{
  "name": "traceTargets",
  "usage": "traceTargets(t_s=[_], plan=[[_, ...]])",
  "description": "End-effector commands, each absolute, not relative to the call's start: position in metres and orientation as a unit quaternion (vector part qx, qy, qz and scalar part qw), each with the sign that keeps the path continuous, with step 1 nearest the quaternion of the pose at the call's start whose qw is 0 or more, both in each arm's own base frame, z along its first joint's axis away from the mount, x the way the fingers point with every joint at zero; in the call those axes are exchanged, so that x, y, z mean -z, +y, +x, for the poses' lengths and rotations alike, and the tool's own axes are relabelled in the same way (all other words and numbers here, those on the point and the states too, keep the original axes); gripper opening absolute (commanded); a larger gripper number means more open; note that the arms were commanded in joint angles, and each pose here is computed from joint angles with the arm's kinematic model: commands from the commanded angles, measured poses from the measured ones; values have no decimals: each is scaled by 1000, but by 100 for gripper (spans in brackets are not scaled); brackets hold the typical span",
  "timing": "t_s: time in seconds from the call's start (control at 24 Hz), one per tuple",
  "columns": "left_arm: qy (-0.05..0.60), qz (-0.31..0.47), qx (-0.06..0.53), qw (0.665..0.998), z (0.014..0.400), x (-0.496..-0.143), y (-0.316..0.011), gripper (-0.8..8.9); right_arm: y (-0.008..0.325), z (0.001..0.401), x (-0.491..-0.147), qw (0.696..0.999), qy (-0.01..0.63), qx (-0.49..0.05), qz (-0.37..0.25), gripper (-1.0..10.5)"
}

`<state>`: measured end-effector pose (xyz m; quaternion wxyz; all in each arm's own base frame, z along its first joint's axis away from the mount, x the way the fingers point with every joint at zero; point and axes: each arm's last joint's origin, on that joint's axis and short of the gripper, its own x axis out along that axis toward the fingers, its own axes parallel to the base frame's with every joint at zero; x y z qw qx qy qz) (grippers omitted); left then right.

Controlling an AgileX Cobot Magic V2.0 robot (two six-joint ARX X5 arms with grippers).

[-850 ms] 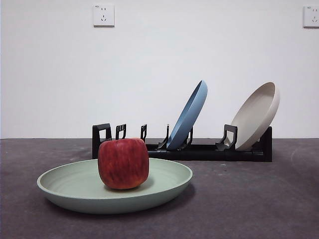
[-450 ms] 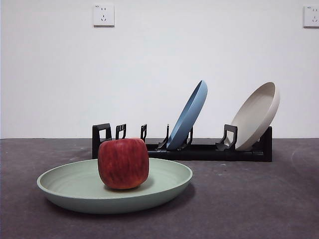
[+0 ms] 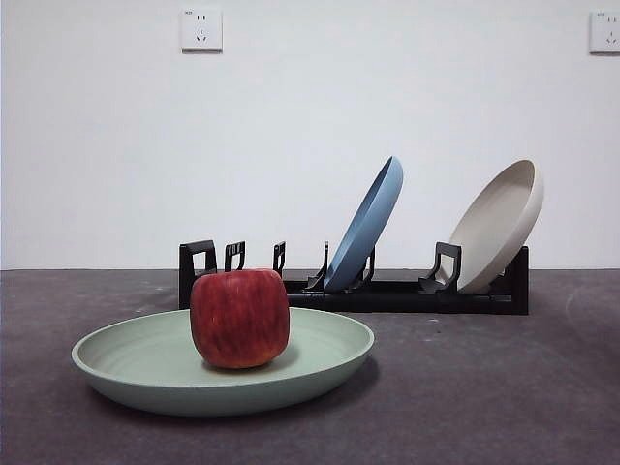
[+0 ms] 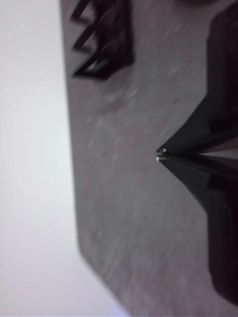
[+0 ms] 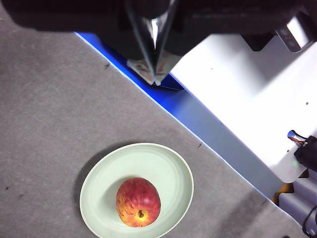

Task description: Take the green plate from the plate rack,put the plate on the table,take the apple from the table,put the apple in the plate

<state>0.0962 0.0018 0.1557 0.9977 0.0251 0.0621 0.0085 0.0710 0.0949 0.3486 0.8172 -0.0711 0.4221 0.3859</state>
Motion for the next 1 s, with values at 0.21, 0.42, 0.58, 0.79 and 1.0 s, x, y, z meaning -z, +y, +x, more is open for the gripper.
traceTargets(t_s=[0.21, 0.42, 0.58, 0.79, 1.0], plan=[[88, 19, 18, 996, 96, -148, 1, -3, 95, 71, -348, 817, 423, -384, -70, 1], [89, 19, 18, 996, 96, -147, 1, -3, 95, 71, -348, 818, 423, -383, -70, 1], [89, 19, 18, 996, 96, -147, 1, -3, 95, 71, -348, 818, 423, -383, -70, 1], [89, 19, 18, 996, 96, -147, 1, -3, 95, 71, -348, 818, 423, -383, -70, 1], [89, 19, 18, 996, 96, -147, 1, -3, 85, 71, -351, 840, 387, -368, -97, 1]])
